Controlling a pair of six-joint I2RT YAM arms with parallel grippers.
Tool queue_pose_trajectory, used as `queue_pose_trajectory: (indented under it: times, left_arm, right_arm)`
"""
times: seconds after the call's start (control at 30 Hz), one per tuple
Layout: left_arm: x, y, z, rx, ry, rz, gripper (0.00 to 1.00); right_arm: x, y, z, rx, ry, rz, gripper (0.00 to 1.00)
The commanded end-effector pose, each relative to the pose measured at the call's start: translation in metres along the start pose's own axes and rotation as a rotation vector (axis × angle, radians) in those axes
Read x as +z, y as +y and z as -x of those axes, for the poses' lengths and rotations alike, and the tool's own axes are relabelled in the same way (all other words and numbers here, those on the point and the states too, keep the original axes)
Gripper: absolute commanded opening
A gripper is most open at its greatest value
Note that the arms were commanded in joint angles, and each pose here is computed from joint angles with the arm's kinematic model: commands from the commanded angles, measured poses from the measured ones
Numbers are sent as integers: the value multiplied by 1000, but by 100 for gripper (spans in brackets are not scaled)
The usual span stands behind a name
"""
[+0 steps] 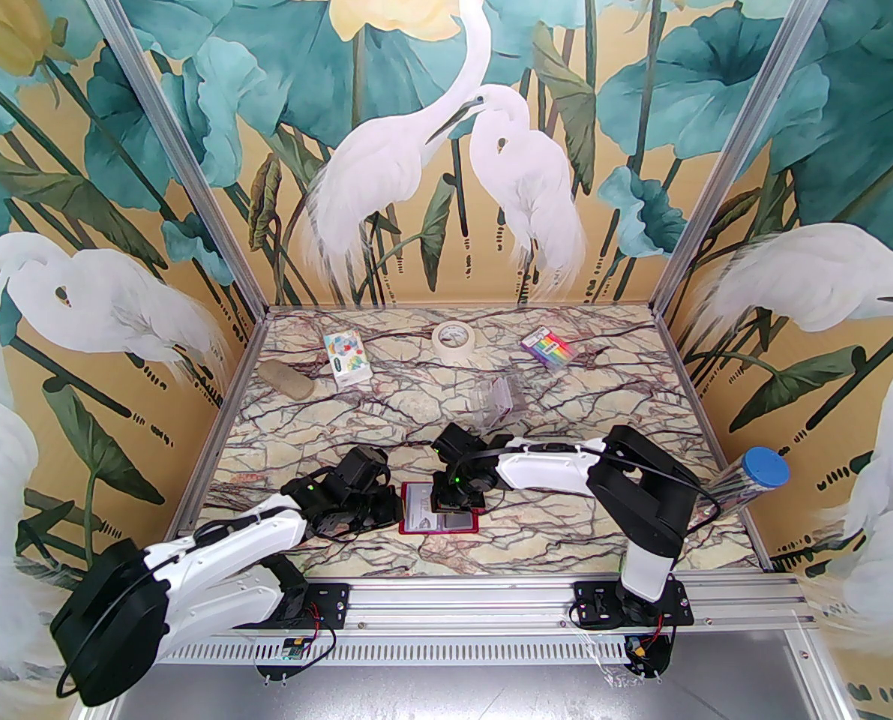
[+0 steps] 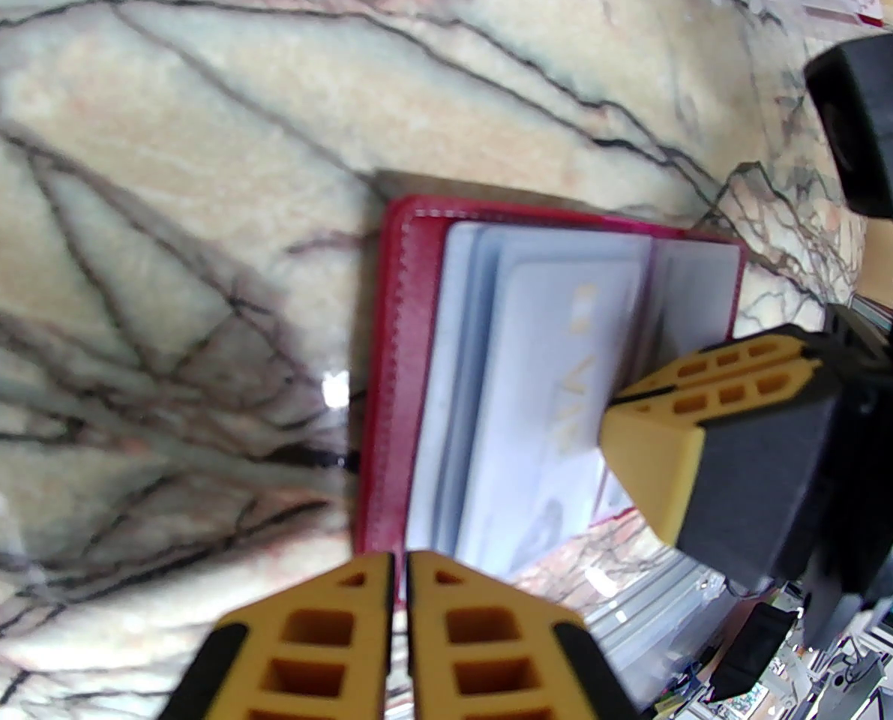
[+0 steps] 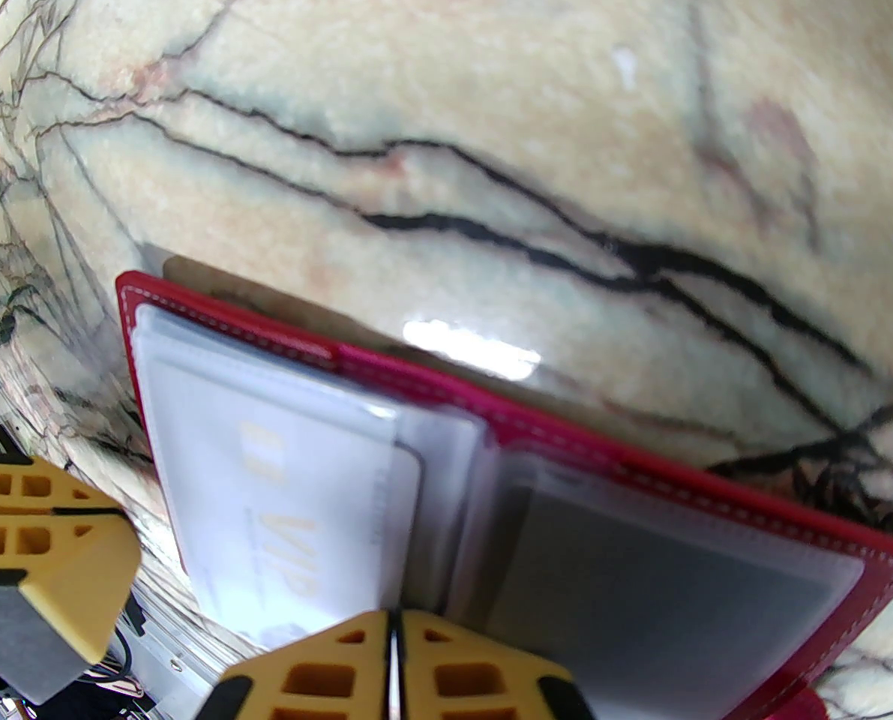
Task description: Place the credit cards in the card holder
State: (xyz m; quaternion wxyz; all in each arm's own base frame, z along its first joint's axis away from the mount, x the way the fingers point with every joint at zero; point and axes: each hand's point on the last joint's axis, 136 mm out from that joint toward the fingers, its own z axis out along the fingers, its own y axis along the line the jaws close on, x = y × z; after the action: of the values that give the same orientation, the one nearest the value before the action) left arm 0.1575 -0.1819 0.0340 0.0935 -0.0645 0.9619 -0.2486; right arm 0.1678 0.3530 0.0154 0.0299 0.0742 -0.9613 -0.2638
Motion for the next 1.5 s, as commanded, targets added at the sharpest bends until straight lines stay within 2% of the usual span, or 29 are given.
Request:
queue_pose_trajectory:
  times: [0.0,0.17,0.47,0.9,1.47]
  left_arm:
    - [-5,-4,4,-3,-13,3,11]
    - [-3,-20,7,-1,-13,-76,14]
    - [-3,-23,9,9,-10,-74,15]
    - [-10,-19,12,7,-48,-60,16]
    - [-5,-13,8,-2,-36,-51,16]
  right_arm:
    - [11,-22,-7,26,22,-62,8]
    - [12,-25,-8,30,22,-65,7]
    - [5,-16,-4,19,6,-45,6]
    - [-31,16,10,-25,-72,6,15]
    - [-5,-2,9,-12,-21,-55,14]
